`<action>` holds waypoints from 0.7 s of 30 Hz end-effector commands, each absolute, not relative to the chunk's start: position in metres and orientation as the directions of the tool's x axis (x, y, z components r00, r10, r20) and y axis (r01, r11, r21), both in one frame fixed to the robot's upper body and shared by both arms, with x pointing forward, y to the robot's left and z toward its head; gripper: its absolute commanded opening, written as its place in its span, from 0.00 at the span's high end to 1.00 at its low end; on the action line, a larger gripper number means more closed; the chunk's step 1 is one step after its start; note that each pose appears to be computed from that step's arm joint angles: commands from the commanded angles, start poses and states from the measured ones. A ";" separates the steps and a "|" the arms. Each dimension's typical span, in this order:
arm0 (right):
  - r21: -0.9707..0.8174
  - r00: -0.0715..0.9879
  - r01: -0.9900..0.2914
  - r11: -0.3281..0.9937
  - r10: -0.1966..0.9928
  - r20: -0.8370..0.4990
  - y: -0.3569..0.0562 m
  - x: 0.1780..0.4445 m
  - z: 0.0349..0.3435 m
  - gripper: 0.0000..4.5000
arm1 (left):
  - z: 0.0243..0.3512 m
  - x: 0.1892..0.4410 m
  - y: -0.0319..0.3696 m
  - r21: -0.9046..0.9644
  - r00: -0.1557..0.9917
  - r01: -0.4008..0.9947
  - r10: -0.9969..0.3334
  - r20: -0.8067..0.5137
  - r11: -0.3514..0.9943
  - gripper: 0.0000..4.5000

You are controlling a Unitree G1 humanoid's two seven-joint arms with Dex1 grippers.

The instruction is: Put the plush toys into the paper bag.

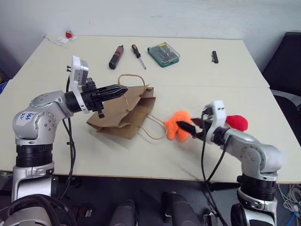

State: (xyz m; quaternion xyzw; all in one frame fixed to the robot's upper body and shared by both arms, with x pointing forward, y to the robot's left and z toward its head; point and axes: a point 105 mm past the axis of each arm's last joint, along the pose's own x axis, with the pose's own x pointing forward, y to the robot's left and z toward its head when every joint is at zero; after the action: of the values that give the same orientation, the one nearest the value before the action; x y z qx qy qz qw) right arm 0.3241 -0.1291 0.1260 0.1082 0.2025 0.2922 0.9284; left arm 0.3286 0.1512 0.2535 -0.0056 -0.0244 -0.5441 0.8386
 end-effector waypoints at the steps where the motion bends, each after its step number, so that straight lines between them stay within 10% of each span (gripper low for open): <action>1: 0.278 0.765 -0.488 0.827 0.559 -0.319 -0.127 0.328 0.122 0.04 | 0.267 0.323 0.153 0.086 0.406 0.908 -0.912 0.058 0.410 1.00; 14: 0.190 0.712 -0.655 0.731 0.682 -0.168 -0.122 0.325 0.175 0.92 | 0.269 0.320 0.156 0.100 0.416 0.902 -0.907 0.057 0.420 1.00; 21: 0.135 0.593 -0.778 0.614 0.788 -0.166 -0.073 0.339 0.193 0.97 | 0.266 0.321 0.150 0.098 0.396 0.911 -0.917 0.057 0.400 1.00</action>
State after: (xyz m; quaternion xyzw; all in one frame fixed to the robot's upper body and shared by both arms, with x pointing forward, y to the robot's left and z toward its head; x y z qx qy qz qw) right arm 0.3404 -0.0849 0.1964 0.0336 0.1033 0.4187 0.9016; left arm 0.3251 0.1517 0.2561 0.0098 -0.0280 -0.5424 0.8396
